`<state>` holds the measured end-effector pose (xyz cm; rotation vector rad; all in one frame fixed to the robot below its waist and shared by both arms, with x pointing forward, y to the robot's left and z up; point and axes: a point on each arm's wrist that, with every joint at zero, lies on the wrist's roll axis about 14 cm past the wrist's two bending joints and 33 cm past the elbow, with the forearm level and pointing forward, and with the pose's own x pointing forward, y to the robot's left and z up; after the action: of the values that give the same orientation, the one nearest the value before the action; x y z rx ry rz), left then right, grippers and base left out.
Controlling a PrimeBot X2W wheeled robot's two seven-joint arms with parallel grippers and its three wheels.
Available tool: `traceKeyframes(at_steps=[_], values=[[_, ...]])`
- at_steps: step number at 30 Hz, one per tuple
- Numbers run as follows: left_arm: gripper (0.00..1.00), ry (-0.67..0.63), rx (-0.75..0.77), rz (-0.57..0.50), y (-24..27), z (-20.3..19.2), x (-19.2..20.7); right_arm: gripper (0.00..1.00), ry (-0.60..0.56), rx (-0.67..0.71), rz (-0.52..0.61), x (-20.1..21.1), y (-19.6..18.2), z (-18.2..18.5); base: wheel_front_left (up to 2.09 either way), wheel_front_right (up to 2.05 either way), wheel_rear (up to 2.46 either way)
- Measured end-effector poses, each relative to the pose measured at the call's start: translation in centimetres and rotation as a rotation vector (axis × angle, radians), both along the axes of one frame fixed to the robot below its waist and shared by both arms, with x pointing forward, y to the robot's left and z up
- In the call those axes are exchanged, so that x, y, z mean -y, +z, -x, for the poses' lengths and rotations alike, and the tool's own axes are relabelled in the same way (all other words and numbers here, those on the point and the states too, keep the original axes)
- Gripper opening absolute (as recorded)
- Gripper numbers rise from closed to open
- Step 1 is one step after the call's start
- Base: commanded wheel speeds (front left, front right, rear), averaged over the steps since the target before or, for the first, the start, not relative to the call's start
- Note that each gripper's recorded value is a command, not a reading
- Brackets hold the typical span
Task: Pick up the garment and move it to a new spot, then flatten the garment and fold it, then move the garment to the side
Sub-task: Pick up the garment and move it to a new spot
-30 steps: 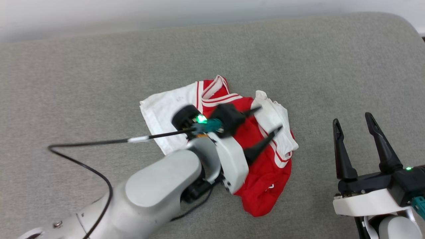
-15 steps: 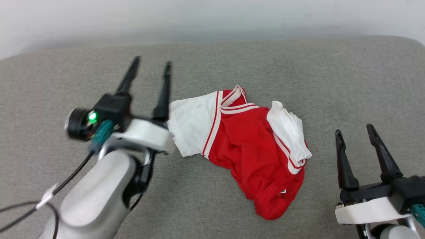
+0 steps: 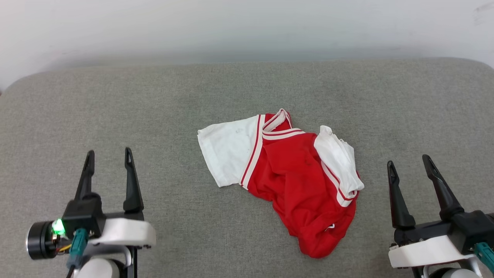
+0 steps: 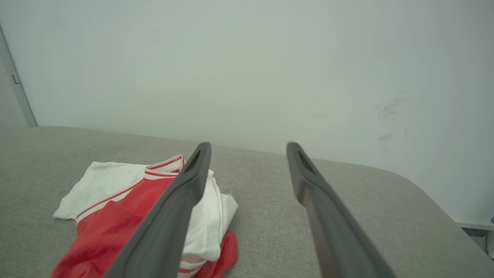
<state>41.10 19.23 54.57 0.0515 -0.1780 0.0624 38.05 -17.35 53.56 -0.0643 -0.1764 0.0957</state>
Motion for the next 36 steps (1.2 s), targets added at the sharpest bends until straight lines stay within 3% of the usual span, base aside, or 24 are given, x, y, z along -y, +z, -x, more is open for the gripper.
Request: traceKeyframes(at_steps=[16, 36], values=[[1.00, -0.023, -0.057, 0.010, -2.5, 3.8, 1.2, 1.00, -0.042, -0.066, -0.092, 1.3, -2.0, 2.6, 0.00, 0.00, 0.00], [1.00, -0.031, -0.101, 0.040, -4.1, 5.8, 1.4, 1.00, -0.043, -0.091, -0.110, 1.2, -2.8, 4.1, 0.00, 0.00, 0.00]])
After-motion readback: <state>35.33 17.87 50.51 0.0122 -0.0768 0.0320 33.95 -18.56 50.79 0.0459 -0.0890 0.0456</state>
